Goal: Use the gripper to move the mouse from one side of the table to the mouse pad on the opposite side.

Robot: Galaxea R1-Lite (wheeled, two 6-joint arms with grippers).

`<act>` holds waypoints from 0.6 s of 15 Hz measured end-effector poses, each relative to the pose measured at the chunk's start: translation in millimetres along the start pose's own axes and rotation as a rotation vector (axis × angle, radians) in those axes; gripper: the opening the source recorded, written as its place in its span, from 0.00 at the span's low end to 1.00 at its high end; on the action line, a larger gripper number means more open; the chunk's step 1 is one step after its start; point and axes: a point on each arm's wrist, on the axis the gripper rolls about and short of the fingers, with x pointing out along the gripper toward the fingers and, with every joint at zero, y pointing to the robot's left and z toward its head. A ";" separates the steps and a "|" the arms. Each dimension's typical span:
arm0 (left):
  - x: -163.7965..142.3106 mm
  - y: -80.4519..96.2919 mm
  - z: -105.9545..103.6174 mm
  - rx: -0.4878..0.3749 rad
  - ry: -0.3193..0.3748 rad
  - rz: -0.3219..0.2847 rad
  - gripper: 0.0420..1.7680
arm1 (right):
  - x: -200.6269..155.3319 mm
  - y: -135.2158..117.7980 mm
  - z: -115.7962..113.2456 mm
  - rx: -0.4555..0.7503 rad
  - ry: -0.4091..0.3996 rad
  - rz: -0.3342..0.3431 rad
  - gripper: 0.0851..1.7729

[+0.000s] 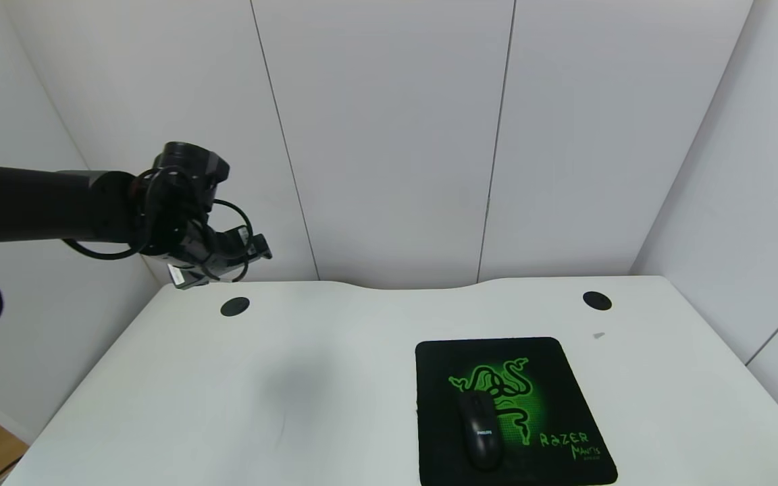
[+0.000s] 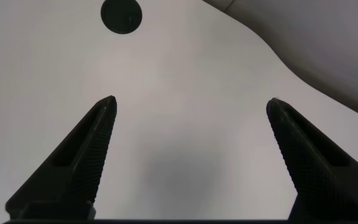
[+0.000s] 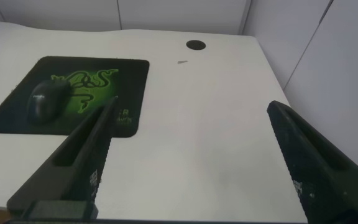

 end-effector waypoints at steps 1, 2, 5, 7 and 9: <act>-7.4 12.4 0.0 0.035 -0.013 -0.027 0.97 | 0.0 0.0 0.0 0.000 0.000 0.000 0.96; -15.8 25.1 -0.7 0.071 -0.027 -0.061 0.97 | 0.0 0.0 0.0 0.000 0.000 0.000 0.96; -49.0 64.2 -6.2 0.163 -0.091 -0.172 0.97 | 0.0 0.0 0.0 0.000 0.000 0.000 0.96; -73.4 83.9 -13.1 0.196 -0.126 -0.216 0.97 | 0.0 0.0 0.0 0.000 0.000 0.000 0.96; -99.5 98.6 -21.6 0.223 -0.159 -0.252 0.97 | 0.0 0.0 0.0 0.000 0.000 0.000 0.96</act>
